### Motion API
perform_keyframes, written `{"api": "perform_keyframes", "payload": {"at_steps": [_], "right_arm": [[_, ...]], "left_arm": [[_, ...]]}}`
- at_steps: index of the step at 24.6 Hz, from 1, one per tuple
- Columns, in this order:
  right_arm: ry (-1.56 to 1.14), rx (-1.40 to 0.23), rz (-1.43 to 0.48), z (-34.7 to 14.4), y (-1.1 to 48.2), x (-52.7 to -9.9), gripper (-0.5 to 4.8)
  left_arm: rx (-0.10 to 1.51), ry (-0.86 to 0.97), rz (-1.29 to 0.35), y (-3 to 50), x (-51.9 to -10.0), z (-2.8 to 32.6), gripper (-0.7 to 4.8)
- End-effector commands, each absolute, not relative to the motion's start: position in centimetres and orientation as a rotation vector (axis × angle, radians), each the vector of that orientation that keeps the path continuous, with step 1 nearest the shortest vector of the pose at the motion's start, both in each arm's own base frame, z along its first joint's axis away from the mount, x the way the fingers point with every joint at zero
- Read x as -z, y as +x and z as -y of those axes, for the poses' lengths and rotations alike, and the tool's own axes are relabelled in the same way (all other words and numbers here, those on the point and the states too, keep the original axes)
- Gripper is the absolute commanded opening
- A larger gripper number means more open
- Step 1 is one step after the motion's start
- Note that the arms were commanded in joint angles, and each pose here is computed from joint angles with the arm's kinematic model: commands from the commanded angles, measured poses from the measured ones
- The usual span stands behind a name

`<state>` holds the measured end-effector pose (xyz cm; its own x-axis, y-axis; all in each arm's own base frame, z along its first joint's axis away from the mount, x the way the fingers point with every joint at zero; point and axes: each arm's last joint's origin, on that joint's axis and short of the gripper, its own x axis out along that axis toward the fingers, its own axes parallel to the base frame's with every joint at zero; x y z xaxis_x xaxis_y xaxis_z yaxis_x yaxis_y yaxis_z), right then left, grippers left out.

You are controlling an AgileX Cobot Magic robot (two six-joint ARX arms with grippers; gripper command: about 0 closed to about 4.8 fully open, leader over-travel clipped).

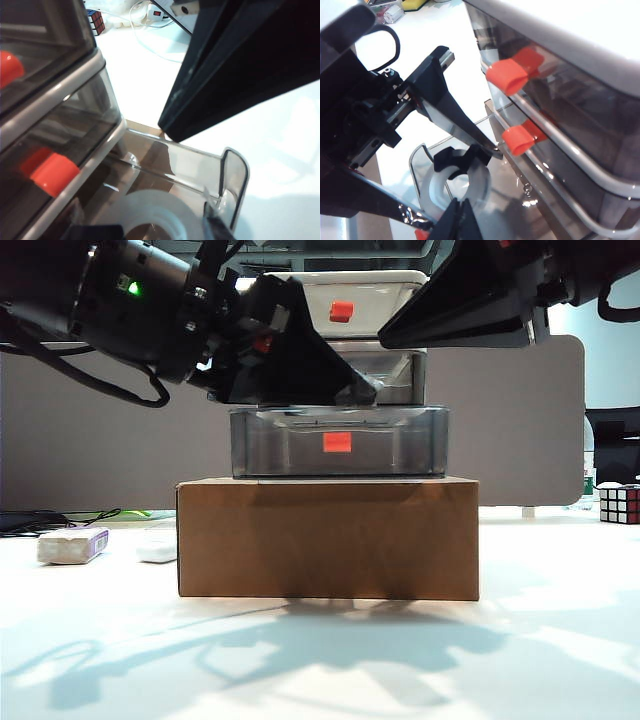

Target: Open the third layer of the drawer on the table, pick up the transparent tape on the table and put it in, and finally close the drawer.

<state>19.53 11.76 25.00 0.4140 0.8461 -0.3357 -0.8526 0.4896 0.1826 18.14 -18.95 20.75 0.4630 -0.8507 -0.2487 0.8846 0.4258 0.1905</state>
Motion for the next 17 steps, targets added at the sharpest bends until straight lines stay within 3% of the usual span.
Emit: {"api": "perform_keyframes", "payload": {"at_steps": [1,2,9,14,16,17], "right_arm": [[-0.018,-1.071,-0.397,-11.78,19.52,-25.32,-0.05],[-0.018,-1.071,-0.397,-11.78,19.52,-25.32,-0.05],[-0.017,-1.071,-0.404,-11.77,19.50,-25.26,-0.05],[-0.016,-1.071,-0.416,-11.75,19.46,-25.17,-0.05],[-0.016,-1.071,-0.424,-11.73,19.43,-25.10,-0.05],[-0.016,-1.071,-0.426,-11.73,19.43,-25.09,-0.05]], "left_arm": [[1.089,0.309,-0.096,18.16,-21.08,19.02,2.86],[1.088,0.309,-0.096,18.17,-21.08,19.01,3.50],[1.088,0.310,-0.096,18.16,-21.08,19.01,3.54],[1.033,0.318,-0.100,18.29,-21.08,18.94,3.21],[0.999,0.308,-0.109,18.36,-21.10,18.91,2.68],[0.997,0.295,-0.110,18.37,-21.15,18.91,2.69]]}}
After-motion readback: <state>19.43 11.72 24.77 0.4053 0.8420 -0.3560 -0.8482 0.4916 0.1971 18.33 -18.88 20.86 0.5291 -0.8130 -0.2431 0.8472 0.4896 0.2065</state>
